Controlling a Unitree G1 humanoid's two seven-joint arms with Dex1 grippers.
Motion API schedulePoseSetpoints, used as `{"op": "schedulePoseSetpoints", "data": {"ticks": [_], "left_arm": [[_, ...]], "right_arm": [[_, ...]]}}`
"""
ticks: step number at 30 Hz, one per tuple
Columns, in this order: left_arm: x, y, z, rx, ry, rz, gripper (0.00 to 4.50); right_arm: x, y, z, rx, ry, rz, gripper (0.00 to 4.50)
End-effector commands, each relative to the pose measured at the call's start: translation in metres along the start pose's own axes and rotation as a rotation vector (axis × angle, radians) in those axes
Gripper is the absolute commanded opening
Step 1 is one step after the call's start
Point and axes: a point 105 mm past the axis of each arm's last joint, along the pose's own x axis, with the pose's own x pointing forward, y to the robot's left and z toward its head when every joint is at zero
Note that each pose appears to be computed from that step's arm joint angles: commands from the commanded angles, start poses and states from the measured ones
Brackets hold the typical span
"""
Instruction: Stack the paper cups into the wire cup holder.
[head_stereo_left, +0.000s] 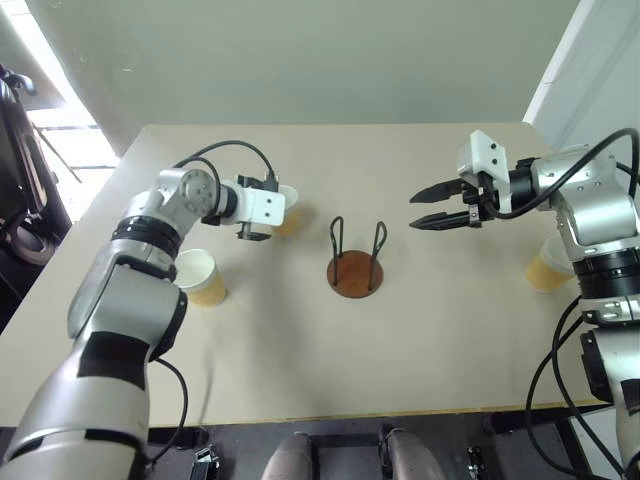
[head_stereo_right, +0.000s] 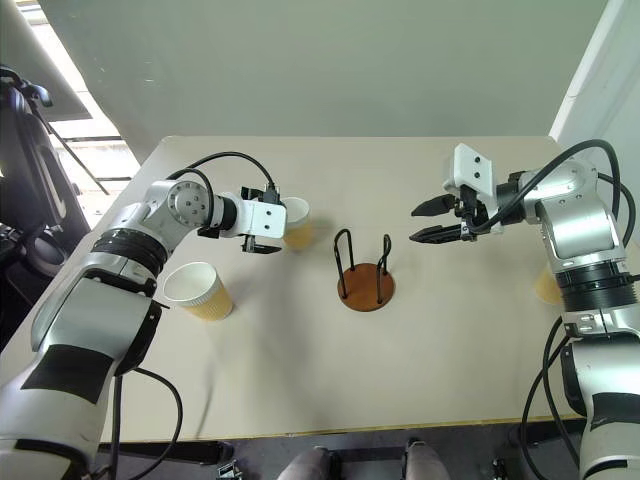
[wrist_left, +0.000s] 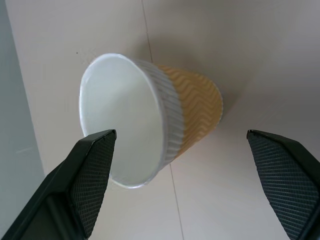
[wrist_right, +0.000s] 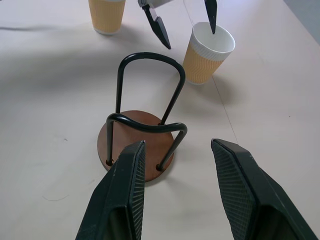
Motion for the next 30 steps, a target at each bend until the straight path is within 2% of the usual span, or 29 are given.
{"op": "schedulePoseSetpoints", "data": {"ticks": [1, 8, 10, 12, 22, 30], "left_arm": [[-0.001, 0.004, -0.002, 0.013, 0.019, 0.026, 4.50], [0.005, -0.001, -0.002, 0.009, 0.026, 0.026, 4.50], [0.009, -0.005, -0.002, 0.002, 0.029, 0.018, 4.11], [0.012, -0.008, -0.001, 0.002, 0.026, 0.016, 3.59], [0.007, 0.003, 0.008, 0.038, -0.003, 0.015, 0.02], [-0.014, 0.018, 0.022, 0.072, -0.073, -0.050, 0.02]], "right_arm": [[-0.009, -0.003, 0.017, -0.059, -0.031, -0.027, 2.06], [-0.009, -0.002, 0.017, -0.057, -0.034, -0.033, 2.06], [-0.009, -0.002, 0.016, -0.058, -0.035, -0.034, 2.10], [-0.009, -0.002, 0.017, -0.058, -0.036, -0.035, 2.10], [-0.014, -0.002, 0.012, -0.052, -0.019, -0.044, 2.10], [-0.023, 0.000, 0.013, -0.066, -0.011, -0.022, 2.10]]}}
